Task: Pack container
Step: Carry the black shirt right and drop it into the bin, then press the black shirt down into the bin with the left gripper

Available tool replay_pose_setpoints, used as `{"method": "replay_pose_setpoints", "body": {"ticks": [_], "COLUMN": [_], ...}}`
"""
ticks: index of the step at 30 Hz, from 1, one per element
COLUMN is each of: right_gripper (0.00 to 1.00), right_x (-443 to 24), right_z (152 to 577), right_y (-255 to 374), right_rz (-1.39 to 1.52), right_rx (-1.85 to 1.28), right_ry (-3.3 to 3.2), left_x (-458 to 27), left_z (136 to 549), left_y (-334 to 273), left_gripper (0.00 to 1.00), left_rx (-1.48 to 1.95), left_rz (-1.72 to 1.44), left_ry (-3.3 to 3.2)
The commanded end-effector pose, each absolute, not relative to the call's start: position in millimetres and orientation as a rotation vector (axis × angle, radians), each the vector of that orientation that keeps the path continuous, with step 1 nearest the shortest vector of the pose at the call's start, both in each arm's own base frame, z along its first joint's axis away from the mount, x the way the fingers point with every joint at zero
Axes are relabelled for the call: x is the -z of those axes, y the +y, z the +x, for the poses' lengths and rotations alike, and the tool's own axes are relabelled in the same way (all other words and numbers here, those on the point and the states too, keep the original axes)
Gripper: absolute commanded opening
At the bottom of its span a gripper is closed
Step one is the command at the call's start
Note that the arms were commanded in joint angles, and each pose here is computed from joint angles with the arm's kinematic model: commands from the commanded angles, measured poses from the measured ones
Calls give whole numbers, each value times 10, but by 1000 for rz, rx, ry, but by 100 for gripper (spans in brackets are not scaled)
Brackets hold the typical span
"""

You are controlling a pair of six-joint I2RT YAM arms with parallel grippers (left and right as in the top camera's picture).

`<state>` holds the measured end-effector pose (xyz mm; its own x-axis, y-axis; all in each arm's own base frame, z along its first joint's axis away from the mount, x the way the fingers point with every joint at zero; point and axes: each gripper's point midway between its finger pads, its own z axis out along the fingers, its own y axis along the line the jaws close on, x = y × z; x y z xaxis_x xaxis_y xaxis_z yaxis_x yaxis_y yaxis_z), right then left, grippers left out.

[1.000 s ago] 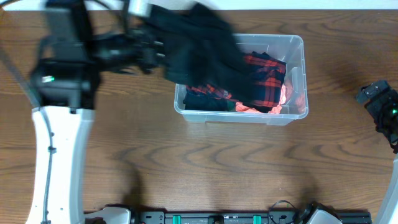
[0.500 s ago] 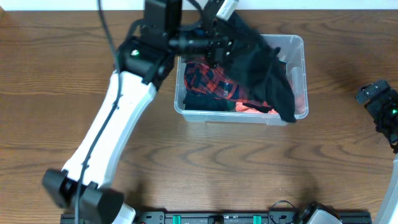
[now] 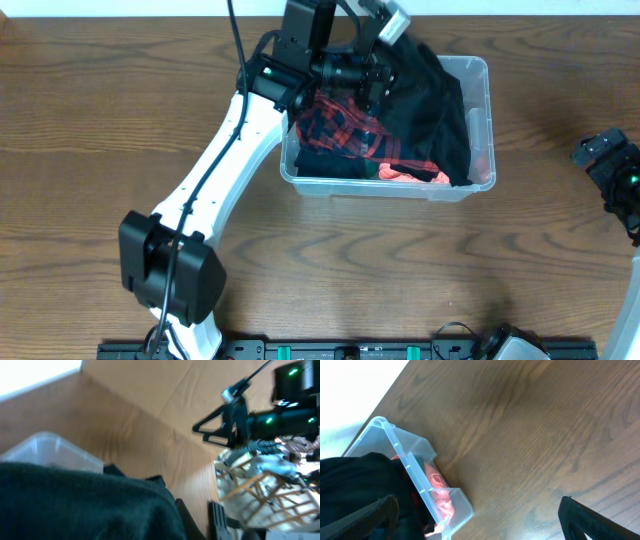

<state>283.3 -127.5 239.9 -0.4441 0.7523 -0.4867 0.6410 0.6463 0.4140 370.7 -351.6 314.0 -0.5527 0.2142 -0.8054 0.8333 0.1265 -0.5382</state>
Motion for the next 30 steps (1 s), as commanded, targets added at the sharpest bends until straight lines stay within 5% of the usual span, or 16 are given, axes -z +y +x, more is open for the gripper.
{"method": "replay_pose_setpoints", "body": {"ticks": [1,5,11,21,30], "right_gripper": [99,99,99,99,99], "right_x": [-2419,-2419,-2419,-2419,-2419], "right_z": [2829,2829,2829,2829,2829], "right_y": [-1288,-1288,-1288,-1288,-1288], "right_rz": [1090,1090,1091,1090,1090], "right_rx": [-229,-229,-229,-229,-229], "right_ry": [2200,2201,2201,2201,2201], "left_x": [-2975,-2705,-2414,-2606,-2849], "left_z": [3674,3740,3785,4219,4131], "left_y": [-3491,-3317,-2857,-1231,-1925], "left_gripper": [6,10,50,71,65], "left_rx": [1450,1374,1319,982,961], "left_rz": [1058,952,762,238,520], "left_ry": [1885,2087,2351,2458,2317]}}
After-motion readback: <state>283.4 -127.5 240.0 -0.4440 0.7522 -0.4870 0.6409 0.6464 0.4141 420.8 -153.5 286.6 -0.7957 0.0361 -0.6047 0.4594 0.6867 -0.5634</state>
